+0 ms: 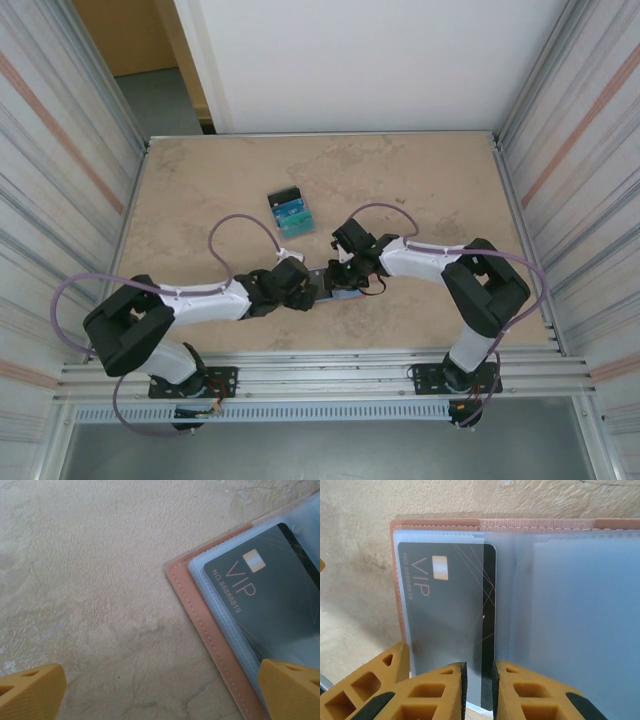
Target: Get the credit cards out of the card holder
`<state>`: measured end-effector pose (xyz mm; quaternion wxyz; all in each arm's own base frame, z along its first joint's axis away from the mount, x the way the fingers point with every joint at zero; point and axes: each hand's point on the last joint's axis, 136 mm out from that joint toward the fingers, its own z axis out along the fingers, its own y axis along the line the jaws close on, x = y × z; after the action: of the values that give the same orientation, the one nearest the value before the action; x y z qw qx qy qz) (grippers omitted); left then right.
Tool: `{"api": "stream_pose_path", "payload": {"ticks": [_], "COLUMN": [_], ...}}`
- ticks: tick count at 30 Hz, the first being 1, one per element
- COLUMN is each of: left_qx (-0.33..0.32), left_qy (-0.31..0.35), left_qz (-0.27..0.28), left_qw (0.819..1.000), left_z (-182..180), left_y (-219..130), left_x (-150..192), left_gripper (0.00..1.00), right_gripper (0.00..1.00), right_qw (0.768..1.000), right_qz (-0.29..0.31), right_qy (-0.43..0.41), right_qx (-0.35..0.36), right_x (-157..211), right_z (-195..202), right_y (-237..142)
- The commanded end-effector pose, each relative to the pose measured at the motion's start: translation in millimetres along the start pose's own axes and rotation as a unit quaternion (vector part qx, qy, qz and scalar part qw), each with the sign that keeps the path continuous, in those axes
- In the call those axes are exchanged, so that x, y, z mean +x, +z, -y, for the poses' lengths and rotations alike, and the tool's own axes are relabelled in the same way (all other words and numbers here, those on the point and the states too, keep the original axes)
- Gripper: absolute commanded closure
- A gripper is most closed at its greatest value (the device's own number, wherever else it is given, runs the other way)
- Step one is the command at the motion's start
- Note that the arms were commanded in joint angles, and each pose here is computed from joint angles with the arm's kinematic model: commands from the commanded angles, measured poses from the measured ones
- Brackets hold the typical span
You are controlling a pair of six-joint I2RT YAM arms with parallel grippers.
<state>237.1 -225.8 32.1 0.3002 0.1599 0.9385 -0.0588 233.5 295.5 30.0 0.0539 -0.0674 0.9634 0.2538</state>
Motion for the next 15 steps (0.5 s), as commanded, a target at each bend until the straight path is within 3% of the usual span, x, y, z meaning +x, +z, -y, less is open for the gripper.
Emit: {"api": "stream_pose_path", "payload": {"ticks": [1,15], "left_qx": [-0.019,-0.045], "left_qy": [0.001,0.007], "left_qz": [-0.001,-0.027], "left_qw": [1.0,0.999], "left_z": [-3.1,-9.7], "left_y": [-1.6,1.0], "left_x": [-3.6,4.3], "left_gripper": [0.01,0.01], "right_gripper": [0.78,0.79], "right_qw": [1.0,1.0], "right_qz": [-0.015,-0.024], "right_qy": [0.007,0.019], "right_qx": [0.0,0.005], "right_x": [7.5,13.6], "right_z": [2.9,12.8], "right_y": [6.6,10.0]}}
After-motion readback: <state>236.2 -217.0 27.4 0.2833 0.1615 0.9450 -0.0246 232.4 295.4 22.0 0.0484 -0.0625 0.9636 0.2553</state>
